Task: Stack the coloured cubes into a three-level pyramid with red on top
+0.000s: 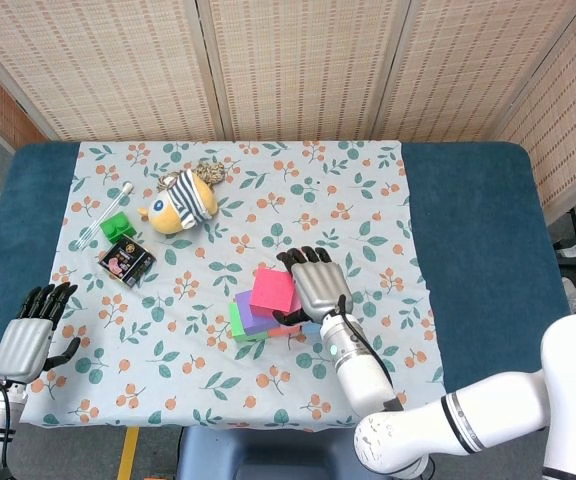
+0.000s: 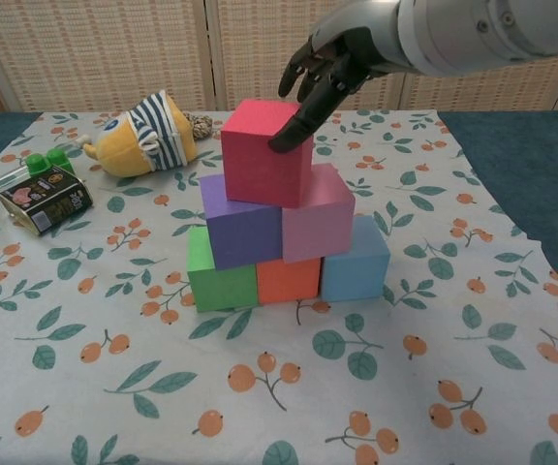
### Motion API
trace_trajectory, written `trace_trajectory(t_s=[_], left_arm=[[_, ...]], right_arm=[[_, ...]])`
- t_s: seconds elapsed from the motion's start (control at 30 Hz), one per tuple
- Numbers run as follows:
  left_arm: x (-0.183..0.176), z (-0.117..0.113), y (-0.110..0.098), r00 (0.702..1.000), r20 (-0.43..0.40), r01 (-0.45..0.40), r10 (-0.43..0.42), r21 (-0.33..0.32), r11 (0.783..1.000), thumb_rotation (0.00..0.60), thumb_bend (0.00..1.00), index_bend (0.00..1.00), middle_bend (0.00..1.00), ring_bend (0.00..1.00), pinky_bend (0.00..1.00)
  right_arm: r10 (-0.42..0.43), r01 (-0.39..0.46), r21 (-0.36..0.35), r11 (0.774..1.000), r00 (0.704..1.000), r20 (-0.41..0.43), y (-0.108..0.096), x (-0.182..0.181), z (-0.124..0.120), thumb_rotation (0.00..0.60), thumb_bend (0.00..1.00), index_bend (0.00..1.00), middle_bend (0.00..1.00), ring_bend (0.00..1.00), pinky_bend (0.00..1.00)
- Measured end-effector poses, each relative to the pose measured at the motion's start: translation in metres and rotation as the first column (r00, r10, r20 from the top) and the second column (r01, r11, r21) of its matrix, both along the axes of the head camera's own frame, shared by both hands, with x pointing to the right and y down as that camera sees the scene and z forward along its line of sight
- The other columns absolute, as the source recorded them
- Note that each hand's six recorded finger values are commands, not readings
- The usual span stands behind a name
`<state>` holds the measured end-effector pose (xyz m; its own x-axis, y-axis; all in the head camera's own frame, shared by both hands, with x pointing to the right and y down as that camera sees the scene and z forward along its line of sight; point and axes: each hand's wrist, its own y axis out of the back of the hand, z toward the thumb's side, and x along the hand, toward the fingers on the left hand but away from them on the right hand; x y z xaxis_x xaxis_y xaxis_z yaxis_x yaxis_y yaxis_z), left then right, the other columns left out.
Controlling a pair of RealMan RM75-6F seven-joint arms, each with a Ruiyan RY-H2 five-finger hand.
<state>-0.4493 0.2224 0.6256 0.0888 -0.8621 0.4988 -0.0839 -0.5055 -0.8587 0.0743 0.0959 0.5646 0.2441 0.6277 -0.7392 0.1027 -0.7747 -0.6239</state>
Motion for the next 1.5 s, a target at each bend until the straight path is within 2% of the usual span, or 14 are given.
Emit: trace_trajectory(t_s=[0.17, 0.5, 0.77, 1.03, 1.23, 1.5], left_arm=[[0.0, -0.001, 0.0, 1.0, -0.004, 0.001, -0.001, 0.0, 1.0, 0.6, 0.37, 0.0, 0.05, 0.0, 0.04], [-0.001, -0.002, 0.0, 1.0, -0.007, 0.003, -0.003, -0.002, 1.0, 0.6, 0.37, 0.0, 0.05, 0.0, 0.04], [-0.003, -0.002, 0.0, 1.0, -0.005, 0.008, -0.009, -0.004, 1.0, 0.6, 0.36, 0.0, 0.05, 0.0, 0.04], [-0.004, -0.003, -0.001, 1.0, -0.003, 0.011, -0.011, -0.001, 1.0, 0.6, 0.36, 0.0, 0.05, 0.0, 0.04], [-0.003, -0.002, 0.0, 1.0, 0.0, 0.007, -0.007, -0.001, 1.0, 0.6, 0.36, 0.0, 0.05, 0.0, 0.04], [-0.001, -0.002, 0.0, 1.0, 0.006, 0.005, -0.005, 0.002, 1.0, 0.6, 0.36, 0.0, 0.05, 0.0, 0.04]], right_arm=[[0.009, -0.009, -0.006, 1.0, 1.0, 0.0, 0.001, -0.001, 0.002, 0.446, 0.17, 0.21, 0.22, 0.06, 0.0], [0.014, -0.014, 0.015, 1.0, 1.0, 0.008, 0.001, -0.006, 0.003, 0.447, 0.17, 0.28, 0.29, 0.12, 0.0], [0.019, -0.019, 0.025, 1.0, 1.0, 0.01, 0.0, -0.008, 0.006, 0.475, 0.19, 0.34, 0.33, 0.18, 0.03], [0.029, -0.031, 0.045, 0.999, 0.999, 0.035, -0.004, -0.008, 0.004, 0.557, 0.39, 0.43, 0.37, 0.23, 0.05], [0.026, -0.03, 0.057, 0.998, 0.998, 0.058, -0.008, -0.004, -0.003, 0.593, 0.43, 0.46, 0.37, 0.25, 0.06], [0.01, -0.014, 0.037, 0.999, 0.996, 0.09, -0.009, 0.0, -0.008, 0.6, 0.45, 0.46, 0.37, 0.26, 0.06]])
